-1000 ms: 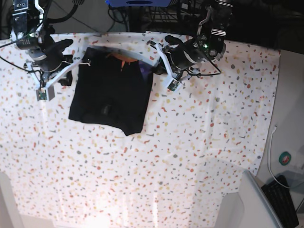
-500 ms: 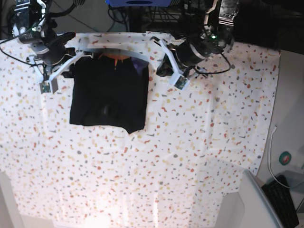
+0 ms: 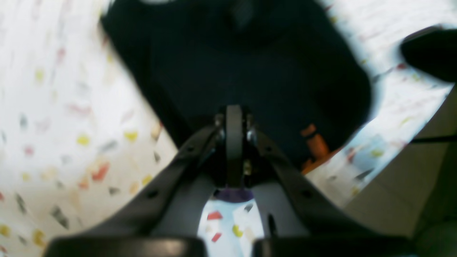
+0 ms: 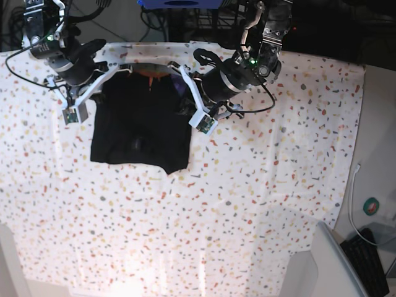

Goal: Layout the t-shirt on the table in an organized manner, then fold the t-shirt properly

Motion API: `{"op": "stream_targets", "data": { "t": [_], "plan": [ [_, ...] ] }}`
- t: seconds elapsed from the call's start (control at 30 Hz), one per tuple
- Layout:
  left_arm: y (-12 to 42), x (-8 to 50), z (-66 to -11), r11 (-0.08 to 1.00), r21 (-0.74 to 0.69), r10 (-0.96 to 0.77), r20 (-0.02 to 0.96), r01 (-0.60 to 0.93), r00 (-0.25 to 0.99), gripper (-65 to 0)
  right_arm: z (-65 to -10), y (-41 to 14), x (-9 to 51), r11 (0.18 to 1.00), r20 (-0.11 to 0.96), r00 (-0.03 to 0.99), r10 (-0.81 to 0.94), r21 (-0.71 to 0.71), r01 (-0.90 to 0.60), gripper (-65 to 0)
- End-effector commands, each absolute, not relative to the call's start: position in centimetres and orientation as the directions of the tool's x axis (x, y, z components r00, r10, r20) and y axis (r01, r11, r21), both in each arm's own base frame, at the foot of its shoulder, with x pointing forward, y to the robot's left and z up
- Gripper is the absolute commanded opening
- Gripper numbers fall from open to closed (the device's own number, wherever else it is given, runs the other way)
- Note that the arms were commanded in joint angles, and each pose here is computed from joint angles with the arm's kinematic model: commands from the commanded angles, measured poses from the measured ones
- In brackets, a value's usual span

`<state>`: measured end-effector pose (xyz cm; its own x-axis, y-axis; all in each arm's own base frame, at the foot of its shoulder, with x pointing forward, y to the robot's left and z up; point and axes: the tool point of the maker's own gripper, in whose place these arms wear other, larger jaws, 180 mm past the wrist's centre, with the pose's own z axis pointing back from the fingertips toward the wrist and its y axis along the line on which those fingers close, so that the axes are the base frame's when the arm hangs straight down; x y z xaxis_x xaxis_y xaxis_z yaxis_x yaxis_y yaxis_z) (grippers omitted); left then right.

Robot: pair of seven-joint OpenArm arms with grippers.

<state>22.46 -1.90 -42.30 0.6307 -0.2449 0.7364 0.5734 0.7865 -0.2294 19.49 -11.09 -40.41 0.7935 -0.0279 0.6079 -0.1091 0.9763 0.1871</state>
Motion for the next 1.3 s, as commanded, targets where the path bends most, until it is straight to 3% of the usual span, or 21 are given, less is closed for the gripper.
{"op": "stream_targets", "data": {
  "t": [0.0, 0.3, 0.67, 0.93, 1.27],
  "plan": [
    [-2.8, 23.3, -41.2, 0.774, -0.248, -0.21, 0.768, 0.583, 0.604, -65.0, -40.0, -11.2, 20.1, 0.976, 0.63, 0.776, -0.03, 0.187, -0.114, -65.0],
    [-1.9, 22.3, -44.7, 0.785, -0.27, -0.237, 0.7, 0.558, 0.673, -65.0, -45.8, -11.3, 18.7, 0.968, 0.511, 0.86, 0.008, 0.212, -0.135, -65.0],
    [-2.6, 25.5, -37.9, 0.771, -0.183, -0.212, 0.829, 0.61, 0.518, -65.0, -41.0, -10.3, 19.7, 0.961, 0.623, 0.782, 0.024, 0.201, -0.189, -65.0],
    [-3.2, 22.9, -46.2, 0.762, -0.278, -0.302, 0.646, 0.585, 0.701, -65.0, -46.4, -11.3, 18.2, 0.967, 0.505, 0.863, 0.002, 0.217, -0.13, -65.0],
    [-2.0, 23.7, -37.0, 0.783, -0.19, -0.2, 0.825, 0.593, 0.528, -65.0, -39.6, -11.7, 18.4, 0.97, 0.642, 0.767, 0.015, 0.176, -0.166, -65.0]
  ]
}}
